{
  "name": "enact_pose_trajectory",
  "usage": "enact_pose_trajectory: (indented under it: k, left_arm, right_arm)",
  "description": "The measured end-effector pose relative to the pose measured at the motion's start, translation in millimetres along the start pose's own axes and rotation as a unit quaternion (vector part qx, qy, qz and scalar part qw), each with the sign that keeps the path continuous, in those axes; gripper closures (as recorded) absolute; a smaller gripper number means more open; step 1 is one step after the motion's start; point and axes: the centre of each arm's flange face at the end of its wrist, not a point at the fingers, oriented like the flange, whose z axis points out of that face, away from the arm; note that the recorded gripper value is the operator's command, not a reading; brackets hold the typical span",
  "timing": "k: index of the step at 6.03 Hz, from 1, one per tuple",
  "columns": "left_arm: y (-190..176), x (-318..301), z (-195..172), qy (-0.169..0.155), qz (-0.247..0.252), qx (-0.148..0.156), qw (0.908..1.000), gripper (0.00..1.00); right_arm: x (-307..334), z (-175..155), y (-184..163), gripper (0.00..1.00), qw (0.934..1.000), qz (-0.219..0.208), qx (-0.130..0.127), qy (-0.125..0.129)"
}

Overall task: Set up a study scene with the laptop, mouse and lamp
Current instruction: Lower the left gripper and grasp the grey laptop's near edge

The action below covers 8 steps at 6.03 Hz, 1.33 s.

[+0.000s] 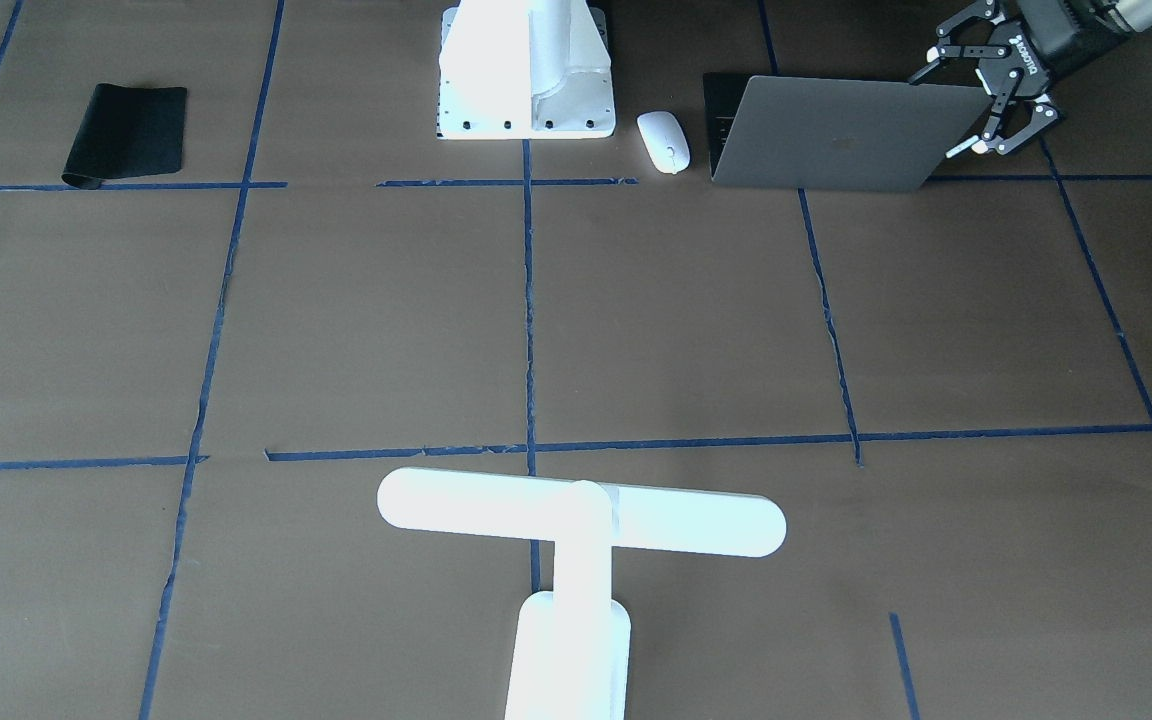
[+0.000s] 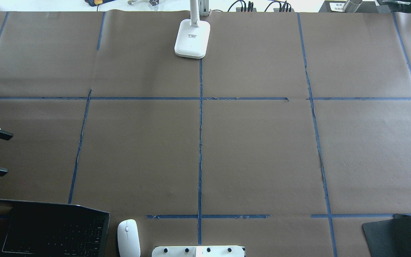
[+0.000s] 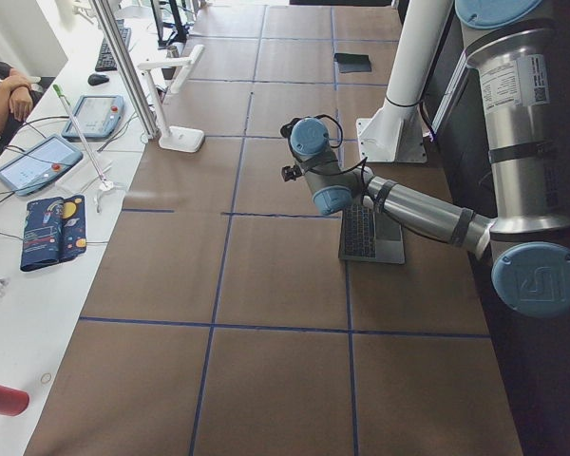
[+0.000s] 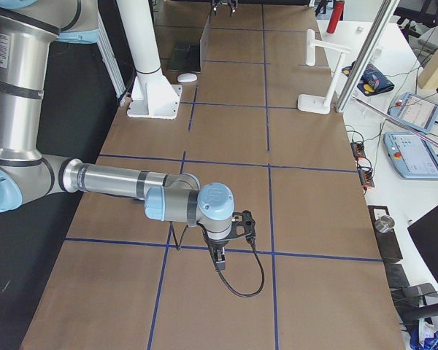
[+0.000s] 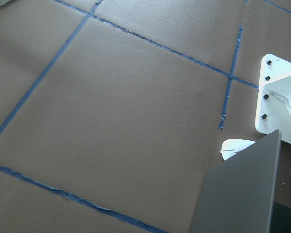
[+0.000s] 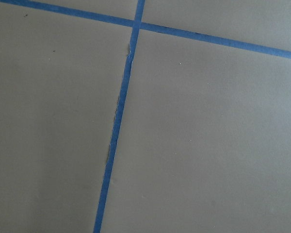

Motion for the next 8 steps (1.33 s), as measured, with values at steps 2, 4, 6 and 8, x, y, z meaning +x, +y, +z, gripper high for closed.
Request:
enact_pose_trajectory:
  k: [2,4,6,8]
  left_arm:
    - [-11,26,26,0.042,0.027,-0.008,0.9987,0.0]
    - [-2,35,35,0.059,0.053,-0.019,0.9967,0.0]
    - [23,43,40,0.074,0.065,-0.039,0.9944,0.01]
    - [34,49,52,0.092,0.066,-0.053,0.9922,0.11]
  right_arm:
    - [0,0,0,0.0,1.0,0.001,0.0,0.0]
    - [1,1,1,0.0,1.0,0.003,-0.001,0.0]
    - [1,1,1,0.0,1.0,0.004,-0.002,-0.001]
    - [1,2,1,0.0,1.0,0.004,-0.002,-0.001]
